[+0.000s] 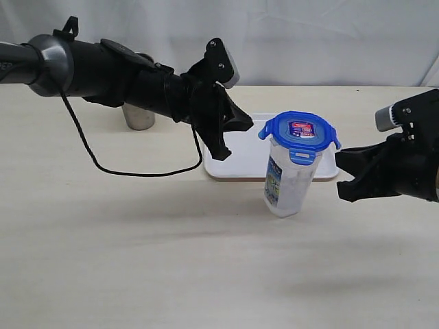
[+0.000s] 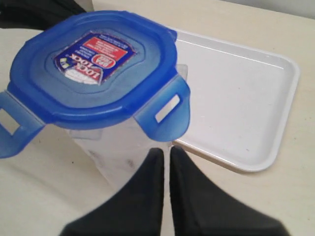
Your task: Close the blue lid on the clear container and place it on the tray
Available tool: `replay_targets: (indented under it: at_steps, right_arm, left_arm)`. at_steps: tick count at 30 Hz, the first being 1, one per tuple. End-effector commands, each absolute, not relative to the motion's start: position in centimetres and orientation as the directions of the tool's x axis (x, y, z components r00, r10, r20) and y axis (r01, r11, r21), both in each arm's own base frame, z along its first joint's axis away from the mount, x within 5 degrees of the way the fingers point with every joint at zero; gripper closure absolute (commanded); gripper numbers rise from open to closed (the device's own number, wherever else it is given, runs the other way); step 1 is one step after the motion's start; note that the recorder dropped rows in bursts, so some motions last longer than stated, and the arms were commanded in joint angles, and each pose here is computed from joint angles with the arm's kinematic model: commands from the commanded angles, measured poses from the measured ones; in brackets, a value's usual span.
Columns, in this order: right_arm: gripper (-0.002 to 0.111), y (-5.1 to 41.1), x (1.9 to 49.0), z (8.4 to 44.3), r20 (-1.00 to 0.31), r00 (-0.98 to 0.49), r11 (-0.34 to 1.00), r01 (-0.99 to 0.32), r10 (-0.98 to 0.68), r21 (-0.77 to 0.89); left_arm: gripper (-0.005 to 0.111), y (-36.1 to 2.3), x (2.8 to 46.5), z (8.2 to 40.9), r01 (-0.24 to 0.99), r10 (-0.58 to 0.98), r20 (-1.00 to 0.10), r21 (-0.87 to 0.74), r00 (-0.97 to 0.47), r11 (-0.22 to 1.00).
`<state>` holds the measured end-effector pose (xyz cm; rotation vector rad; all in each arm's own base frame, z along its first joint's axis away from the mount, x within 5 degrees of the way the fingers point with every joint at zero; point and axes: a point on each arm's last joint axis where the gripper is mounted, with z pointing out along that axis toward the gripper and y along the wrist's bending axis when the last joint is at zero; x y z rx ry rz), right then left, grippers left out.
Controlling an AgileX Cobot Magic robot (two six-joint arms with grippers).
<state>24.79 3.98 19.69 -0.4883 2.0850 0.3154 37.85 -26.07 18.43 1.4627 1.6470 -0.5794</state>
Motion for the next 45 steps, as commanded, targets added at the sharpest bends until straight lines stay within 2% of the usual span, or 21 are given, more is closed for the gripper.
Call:
replay_targets:
  at_steps: [1, 4, 8, 18, 34, 42, 45]
  right_arm:
    - [0.104, 3.9, 24.8, 19.5, -0.849, -0.483, 0.889, -0.457, -0.217, 0.033]
    - [0.104, 3.9, 24.8, 19.5, -0.848, -0.49, 0.892, -0.449, -0.203, 0.046]
    - [0.104, 3.9, 24.8, 19.5, -0.847, -0.489, 0.891, -0.452, -0.207, 0.043]
    - [0.104, 4.1, 24.8, 19.7, -0.86, -0.463, 0.879, -0.476, -0.214, 0.037]
    - [0.104, 3.8, 25.0, 19.7, -0.861, -0.459, 0.893, -0.449, -0.218, 0.013]
    - [0.104, 3.6, 25.2, 19.9, -0.871, -0.448, 0.908, -0.419, -0.201, 0.006]
    - [0.104, 3.4, 25.2, 19.7, -0.862, -0.463, 0.914, -0.405, -0.205, 0.0]
  left_arm:
    - [0.107, -26.4, 38.1, 19.8, 0.941, 0.505, -0.861, 0.213, 0.054, 0.262]
    - [0.107, -26.7, 38.1, 20.3, 0.941, 0.451, -0.891, 0.2, 0.059, 0.273]
    - [0.107, -27.0, 37.5, 20.4, 0.961, 0.43, -0.899, 0.182, 0.078, 0.207]
    - [0.107, -26.7, 36.9, 19.6, 0.978, 0.504, -0.862, 0.151, 0.058, 0.145]
    - [0.107, -26.6, 36.3, 19.3, 0.99, 0.529, -0.848, 0.101, 0.033, 0.1]
    - [0.107, -26.5, 36.4, 19.2, 0.989, 0.543, -0.839, 0.098, 0.022, 0.111]
    - [0.107, -26.3, 37.2, 19.2, 0.971, 0.558, -0.83, 0.139, 0.008, 0.193]
